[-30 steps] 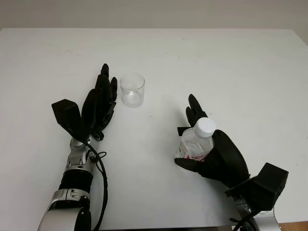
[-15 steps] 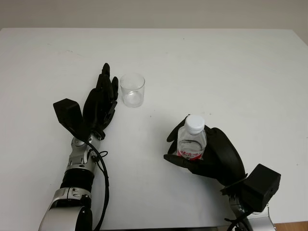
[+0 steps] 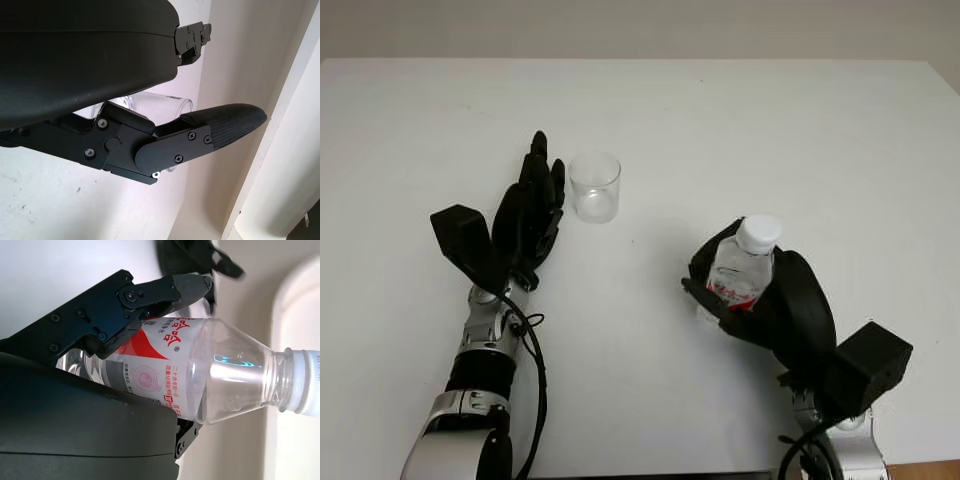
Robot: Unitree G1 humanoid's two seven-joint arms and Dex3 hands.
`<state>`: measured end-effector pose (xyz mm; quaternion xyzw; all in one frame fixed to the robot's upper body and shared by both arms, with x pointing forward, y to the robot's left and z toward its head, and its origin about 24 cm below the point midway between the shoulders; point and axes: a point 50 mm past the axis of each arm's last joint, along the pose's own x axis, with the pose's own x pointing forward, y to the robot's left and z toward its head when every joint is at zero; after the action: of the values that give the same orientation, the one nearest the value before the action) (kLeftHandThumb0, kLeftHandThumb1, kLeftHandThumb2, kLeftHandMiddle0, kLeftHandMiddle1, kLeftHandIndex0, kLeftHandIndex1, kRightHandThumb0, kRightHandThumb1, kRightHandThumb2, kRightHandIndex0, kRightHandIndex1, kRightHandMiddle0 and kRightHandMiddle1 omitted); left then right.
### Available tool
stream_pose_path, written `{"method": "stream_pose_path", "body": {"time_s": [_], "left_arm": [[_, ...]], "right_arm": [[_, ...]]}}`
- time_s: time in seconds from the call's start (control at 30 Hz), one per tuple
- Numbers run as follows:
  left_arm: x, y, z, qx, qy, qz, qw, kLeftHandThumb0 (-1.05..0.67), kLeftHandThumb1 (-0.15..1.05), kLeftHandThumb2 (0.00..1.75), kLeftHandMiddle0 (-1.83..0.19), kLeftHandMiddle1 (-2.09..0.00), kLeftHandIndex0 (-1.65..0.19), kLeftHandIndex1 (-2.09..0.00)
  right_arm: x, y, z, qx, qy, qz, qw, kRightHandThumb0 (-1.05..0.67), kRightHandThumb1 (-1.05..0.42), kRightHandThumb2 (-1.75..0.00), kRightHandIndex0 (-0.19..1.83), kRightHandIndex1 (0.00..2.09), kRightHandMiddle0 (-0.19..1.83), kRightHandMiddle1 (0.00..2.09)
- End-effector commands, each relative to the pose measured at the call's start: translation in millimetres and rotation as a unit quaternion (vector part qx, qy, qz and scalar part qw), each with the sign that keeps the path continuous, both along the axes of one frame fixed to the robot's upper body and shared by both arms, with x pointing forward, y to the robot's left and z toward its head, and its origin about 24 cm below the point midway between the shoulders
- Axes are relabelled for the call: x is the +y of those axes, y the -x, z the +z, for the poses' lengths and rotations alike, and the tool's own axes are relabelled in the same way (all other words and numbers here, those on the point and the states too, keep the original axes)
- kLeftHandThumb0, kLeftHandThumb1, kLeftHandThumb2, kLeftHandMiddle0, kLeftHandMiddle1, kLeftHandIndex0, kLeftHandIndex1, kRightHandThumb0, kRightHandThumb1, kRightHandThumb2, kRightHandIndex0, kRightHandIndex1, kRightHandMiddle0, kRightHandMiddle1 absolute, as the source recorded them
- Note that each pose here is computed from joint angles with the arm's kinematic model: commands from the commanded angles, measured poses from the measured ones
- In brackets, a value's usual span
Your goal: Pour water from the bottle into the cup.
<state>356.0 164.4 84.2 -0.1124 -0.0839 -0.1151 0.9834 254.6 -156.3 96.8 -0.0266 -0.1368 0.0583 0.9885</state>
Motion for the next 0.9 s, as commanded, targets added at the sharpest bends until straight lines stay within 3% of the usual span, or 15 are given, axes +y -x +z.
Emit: {"method": "stream_pose_path", "body": {"time_s": [0.0,0.1,0.37,0.63,0.83,0.87], "left_arm": [[-0.3,-0.9,1,-0.002,0.002,-0.002,1.000,-0.85,1.05,0.73,0.16,-0.05,0.19,-0.01],[-1.1,-1.4,1,0.001,0.005,0.000,1.000,-0.86,1.05,0.72,0.15,-0.06,0.18,-0.02],[-0.5,0.4,0,0.000,0.001,0.002,1.000,-0.84,1.05,0.74,0.16,-0.05,0.19,-0.02],[-0.6,1.0,1,0.000,-0.001,0.008,1.000,-0.84,1.05,0.74,0.15,-0.06,0.18,-0.03],[-1.4,1.3,0,0.002,0.002,0.008,1.000,-0.85,1.05,0.73,0.16,-0.05,0.19,-0.03],[-1.7,1.4,-1,0.003,0.003,0.009,1.000,-0.85,1.05,0.73,0.15,-0.05,0.19,-0.03]], "right_arm": [[-1,-14.9,17,-0.030,0.007,-0.015,0.999,-0.39,-1.05,-0.53,1.83,2.09,1.83,2.09],[-6,-37.5,36,-0.048,0.060,-0.048,0.996,-0.37,-1.05,-0.53,1.83,2.09,1.69,2.09],[-16,-89.2,65,-0.040,0.157,-0.087,0.983,-0.38,-1.05,-0.43,1.34,2.09,1.06,2.09],[-16,-121.2,72,-0.042,0.240,-0.101,0.965,-0.36,-1.05,-0.39,1.38,2.09,1.14,2.09],[-11,-140.2,84,-0.016,0.289,-0.114,0.950,-0.38,-1.05,-0.39,1.29,2.09,1.03,2.09],[-10,-142.0,85,-0.014,0.295,-0.118,0.948,-0.39,-1.05,-0.38,1.26,2.09,0.91,2.09]]}}
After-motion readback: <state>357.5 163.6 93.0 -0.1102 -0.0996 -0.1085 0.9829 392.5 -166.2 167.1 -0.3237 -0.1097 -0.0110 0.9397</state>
